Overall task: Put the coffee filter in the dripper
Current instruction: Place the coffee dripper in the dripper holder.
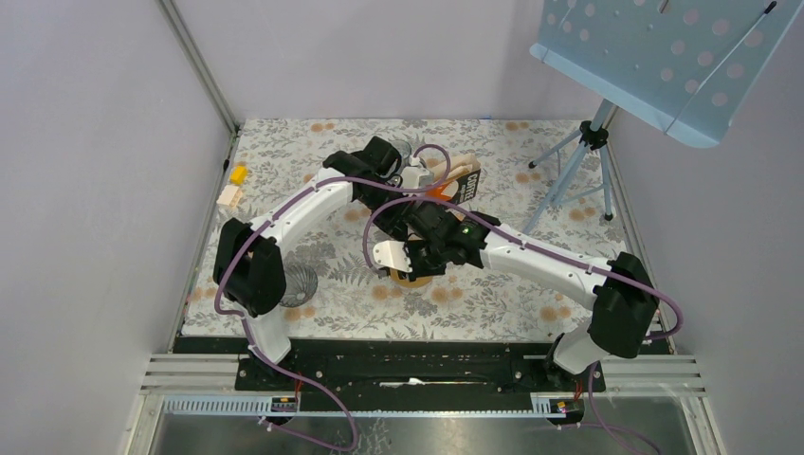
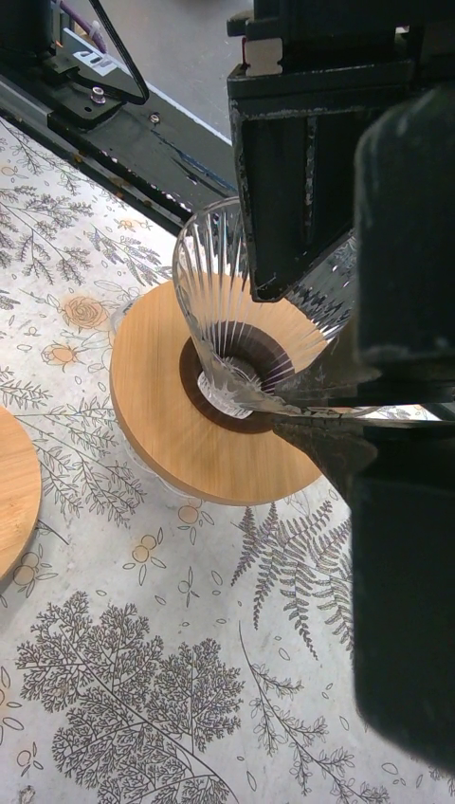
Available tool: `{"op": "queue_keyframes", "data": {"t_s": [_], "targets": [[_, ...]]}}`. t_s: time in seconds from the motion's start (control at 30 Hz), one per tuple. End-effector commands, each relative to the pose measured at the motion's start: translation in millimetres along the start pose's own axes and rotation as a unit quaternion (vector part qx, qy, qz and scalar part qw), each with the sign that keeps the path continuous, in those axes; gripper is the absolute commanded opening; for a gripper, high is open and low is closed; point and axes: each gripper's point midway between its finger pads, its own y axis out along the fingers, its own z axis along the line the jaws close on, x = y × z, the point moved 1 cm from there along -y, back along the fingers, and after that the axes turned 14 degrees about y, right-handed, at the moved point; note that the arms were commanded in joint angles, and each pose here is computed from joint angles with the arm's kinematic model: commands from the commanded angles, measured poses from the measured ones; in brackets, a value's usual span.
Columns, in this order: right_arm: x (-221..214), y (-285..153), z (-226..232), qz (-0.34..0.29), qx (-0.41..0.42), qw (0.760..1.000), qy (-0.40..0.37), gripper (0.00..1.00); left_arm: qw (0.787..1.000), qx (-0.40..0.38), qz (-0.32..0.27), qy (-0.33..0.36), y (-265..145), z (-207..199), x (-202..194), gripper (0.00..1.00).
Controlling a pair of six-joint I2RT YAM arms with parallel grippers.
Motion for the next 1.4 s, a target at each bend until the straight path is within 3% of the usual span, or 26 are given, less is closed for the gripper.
{"op": "queue_keyframes", "data": {"t_s": [0.0, 0.8, 1.0, 1.2, 1.37], "targets": [[-17.8, 12.7, 9.1, 0.028, 0.013, 0.999, 0.009, 0.17, 1.000, 0.007, 0.015, 0.007, 7.3, 0.0, -6.8, 0.00], [-36.8, 25.0, 15.8, 0.056, 0.022, 0.998, 0.028, 0.10, 0.999, 0.021, 0.043, 0.023, 22.1, -2.7, -30.5, 0.00], [-20.0, 8.4, 7.0, 0.042, 0.004, 0.999, 0.029, 0.22, 0.998, 0.037, 0.019, 0.038, 8.9, -2.5, -12.1, 0.00], [-8.4, -6.2, 0.3, 0.033, -0.011, 0.999, 0.030, 0.39, 0.998, 0.048, 0.003, 0.046, -2.8, -2.5, 3.3, 0.08], [-4.8, -11.2, -1.6, 0.030, -0.017, 0.999, 0.031, 0.46, 0.997, 0.055, -0.003, 0.050, -8.3, -2.6, 8.5, 0.18]]}}
